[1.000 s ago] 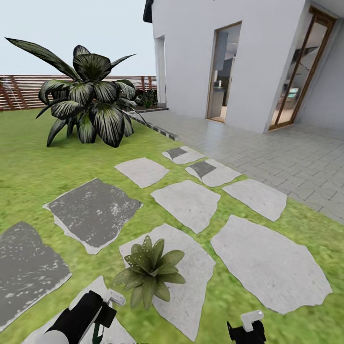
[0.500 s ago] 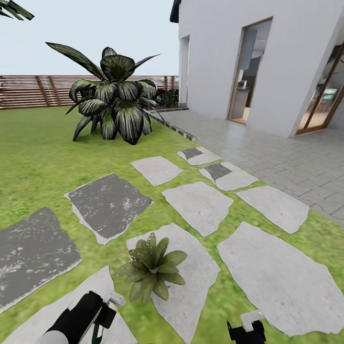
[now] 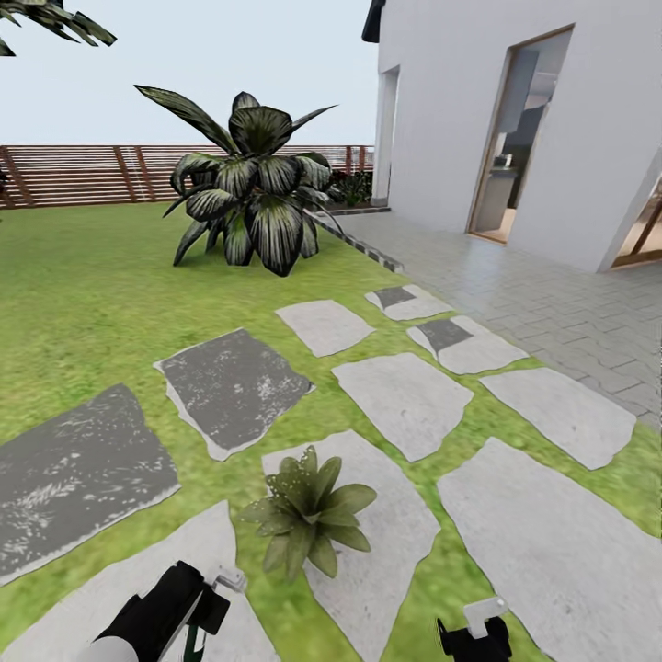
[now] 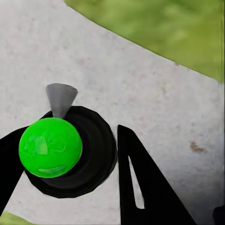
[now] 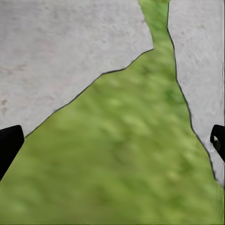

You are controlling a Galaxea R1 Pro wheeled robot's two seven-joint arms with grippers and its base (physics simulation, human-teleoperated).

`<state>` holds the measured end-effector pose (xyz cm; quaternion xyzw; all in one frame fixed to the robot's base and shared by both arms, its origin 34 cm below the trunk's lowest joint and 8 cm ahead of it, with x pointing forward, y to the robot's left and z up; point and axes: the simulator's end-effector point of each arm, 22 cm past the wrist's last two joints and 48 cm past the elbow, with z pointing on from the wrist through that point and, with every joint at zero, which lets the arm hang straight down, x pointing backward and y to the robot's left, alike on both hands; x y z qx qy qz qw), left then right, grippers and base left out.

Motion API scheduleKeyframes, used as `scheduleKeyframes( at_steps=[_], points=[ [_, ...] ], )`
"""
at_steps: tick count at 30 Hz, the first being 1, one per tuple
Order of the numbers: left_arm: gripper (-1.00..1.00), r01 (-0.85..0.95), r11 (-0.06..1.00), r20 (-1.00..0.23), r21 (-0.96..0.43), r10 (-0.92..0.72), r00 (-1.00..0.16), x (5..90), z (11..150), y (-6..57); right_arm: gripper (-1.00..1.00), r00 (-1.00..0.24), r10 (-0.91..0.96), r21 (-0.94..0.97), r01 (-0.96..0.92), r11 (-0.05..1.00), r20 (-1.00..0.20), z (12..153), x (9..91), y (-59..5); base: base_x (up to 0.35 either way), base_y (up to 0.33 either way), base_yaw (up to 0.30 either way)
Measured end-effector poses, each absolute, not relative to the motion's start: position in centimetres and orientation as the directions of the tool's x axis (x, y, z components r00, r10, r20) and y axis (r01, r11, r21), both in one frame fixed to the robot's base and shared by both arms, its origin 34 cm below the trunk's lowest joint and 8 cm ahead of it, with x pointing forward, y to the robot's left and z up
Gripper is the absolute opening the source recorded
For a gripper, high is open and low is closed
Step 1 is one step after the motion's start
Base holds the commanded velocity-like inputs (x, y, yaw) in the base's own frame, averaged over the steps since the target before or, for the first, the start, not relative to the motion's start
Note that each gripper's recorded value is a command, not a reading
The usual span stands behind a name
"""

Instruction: Pick up the pesticide atomizer in the garden and spray insectifuge to fully cover both potted plants in the garden.

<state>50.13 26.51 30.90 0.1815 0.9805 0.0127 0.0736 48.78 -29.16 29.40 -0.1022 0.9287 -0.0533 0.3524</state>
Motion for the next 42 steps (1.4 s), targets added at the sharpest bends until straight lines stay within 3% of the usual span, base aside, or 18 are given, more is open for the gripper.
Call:
scheduleKeyframes(
  at_steps=[10,30,42],
  points=[
    [-1.0,0.355,0.933,-0.141,0.053,0.359,-0.923,50.21,30.95,26.47,1.0,-0.73,-0.224,-0.165,-0.153,0.974,-0.646,29.4,48.82,-28.7,0.0,-0.182,0.021],
    [-1.0,0.354,0.934,-0.147,0.052,0.358,-0.922,50.42,31.06,26.35,1.0,-0.731,-0.224,-0.165,-0.153,0.974,-0.645,29.37,48.78,-28.72,0.001,0.0,0.276],
    [-1.0,0.354,0.934,-0.146,0.052,0.358,-0.922,50.37,31.03,26.34,1.0,-0.729,-0.224,-0.165,-0.153,0.974,-0.647,29.42,48.84,-28.71,0.124,-0.194,0.02]
  ],
)
